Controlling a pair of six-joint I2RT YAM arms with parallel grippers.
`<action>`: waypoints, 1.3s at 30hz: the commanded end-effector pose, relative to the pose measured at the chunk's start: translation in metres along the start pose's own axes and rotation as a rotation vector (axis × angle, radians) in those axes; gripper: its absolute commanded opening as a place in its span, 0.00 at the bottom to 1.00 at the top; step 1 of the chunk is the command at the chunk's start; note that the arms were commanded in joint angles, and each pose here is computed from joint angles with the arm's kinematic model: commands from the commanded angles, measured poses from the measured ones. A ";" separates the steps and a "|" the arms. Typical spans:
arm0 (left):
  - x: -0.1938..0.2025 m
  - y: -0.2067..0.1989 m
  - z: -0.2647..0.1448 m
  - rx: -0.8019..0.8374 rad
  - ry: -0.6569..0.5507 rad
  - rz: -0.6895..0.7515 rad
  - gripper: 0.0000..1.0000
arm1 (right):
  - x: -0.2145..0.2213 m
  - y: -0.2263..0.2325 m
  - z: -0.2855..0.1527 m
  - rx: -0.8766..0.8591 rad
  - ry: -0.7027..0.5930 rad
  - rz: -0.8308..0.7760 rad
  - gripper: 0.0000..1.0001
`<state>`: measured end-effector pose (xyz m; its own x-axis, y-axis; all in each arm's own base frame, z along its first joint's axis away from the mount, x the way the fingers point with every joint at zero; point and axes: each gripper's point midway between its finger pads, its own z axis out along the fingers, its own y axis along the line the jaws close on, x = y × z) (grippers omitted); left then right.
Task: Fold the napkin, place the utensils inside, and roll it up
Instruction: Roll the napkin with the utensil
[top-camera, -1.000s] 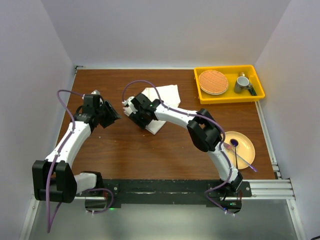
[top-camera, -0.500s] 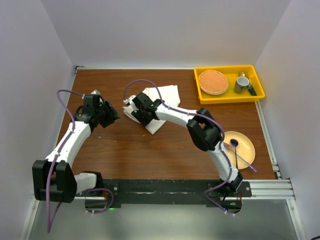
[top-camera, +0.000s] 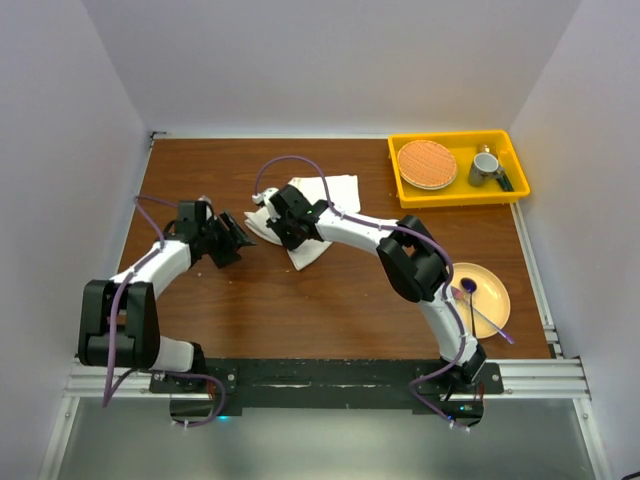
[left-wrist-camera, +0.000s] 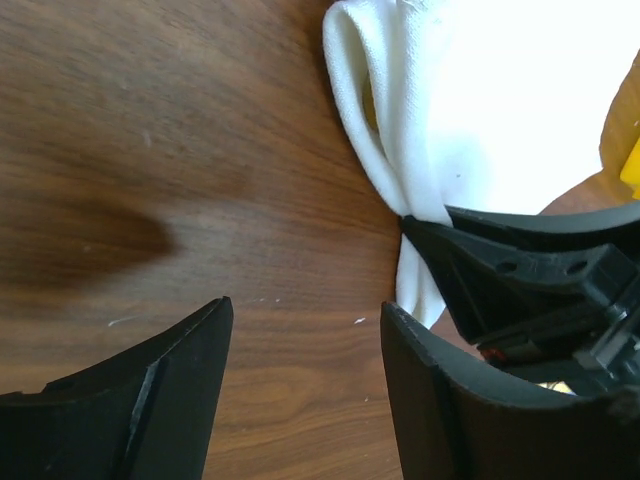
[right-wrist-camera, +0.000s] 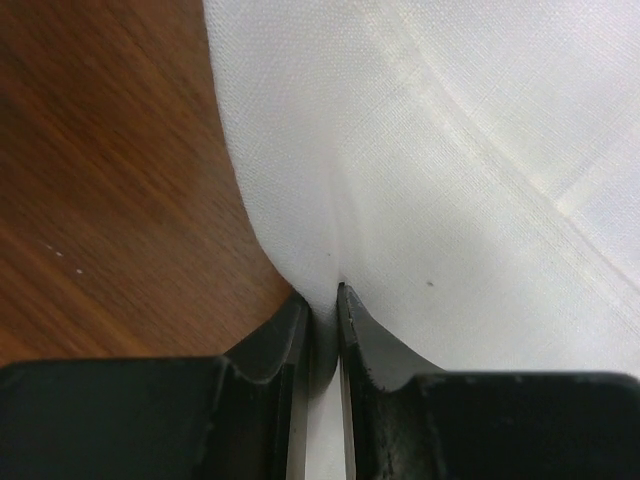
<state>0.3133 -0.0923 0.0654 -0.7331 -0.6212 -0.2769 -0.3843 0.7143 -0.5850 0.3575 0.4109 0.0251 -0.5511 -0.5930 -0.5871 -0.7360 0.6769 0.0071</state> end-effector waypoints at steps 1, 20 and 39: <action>-0.020 -0.022 0.013 0.094 -0.045 -0.041 0.66 | 0.036 0.029 0.002 -0.113 0.102 0.063 0.07; -0.068 -0.012 0.060 0.032 -0.176 0.032 0.66 | 0.028 0.031 0.002 -0.194 0.071 0.074 0.00; -0.054 -0.024 0.044 0.080 -0.200 0.069 0.63 | 0.030 0.028 0.004 -0.206 0.073 0.073 0.00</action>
<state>0.3933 -0.0943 0.0382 -0.6557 -0.6378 -0.4040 -0.3128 0.7165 -0.6235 0.3443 0.4258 0.0266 -0.5899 -0.5388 -0.6014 -0.7583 0.6257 0.1832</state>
